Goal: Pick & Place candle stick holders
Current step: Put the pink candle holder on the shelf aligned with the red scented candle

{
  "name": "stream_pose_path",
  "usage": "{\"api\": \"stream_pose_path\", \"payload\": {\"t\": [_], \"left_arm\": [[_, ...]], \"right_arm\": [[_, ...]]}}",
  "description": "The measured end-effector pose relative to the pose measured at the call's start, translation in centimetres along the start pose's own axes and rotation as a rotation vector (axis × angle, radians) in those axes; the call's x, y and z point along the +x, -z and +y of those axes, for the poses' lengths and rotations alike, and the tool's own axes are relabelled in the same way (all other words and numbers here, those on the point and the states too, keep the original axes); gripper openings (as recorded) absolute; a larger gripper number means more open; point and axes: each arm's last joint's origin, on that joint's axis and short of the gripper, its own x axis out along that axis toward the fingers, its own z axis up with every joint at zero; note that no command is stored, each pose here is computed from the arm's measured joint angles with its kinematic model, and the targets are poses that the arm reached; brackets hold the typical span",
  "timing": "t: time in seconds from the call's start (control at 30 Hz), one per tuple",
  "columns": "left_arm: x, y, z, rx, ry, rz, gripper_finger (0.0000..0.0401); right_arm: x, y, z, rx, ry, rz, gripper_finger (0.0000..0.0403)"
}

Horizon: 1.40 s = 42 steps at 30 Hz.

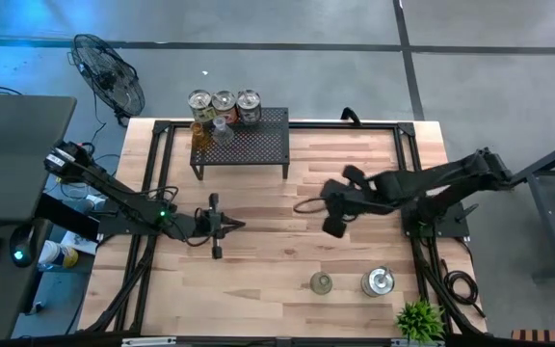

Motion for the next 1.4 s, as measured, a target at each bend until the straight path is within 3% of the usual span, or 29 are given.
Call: {"api": "stream_pose_path", "payload": {"t": [0.2,0.37,0.6,0.8,0.97,1.4], "left_arm": [[0.0,0.0,0.0,-0.008,-0.01,0.0,0.0003],[0.5,0.1,0.7,-0.058,0.001,0.017,0.0003],[1.3,0.0,1.9,-0.103,0.045,0.027,0.0003],[1.3,0.0,2.0,-0.103,0.055,0.031,0.0003],[1.3,0.0,2.0,-0.103,0.055,0.031,0.0003],[1.3,0.0,2.0,-0.103,0.06,0.031,0.0003]], "right_arm": [[1.0,-7.8,0.1,-0.198,0.027,-0.066,0.0028],[3.7,-14.7,-2.3,-0.327,0.078,-0.108,0.0028],[7.2,-20.6,-6.0,-0.495,0.032,-0.144,0.003],[10.4,-20.8,-7.5,-0.635,0.088,-0.121,0.0031],[11.8,-20.3,-8.5,-0.629,0.085,-0.088,0.0031],[13.1,-20.6,-8.3,-0.65,0.107,-0.162,0.0033]]}}
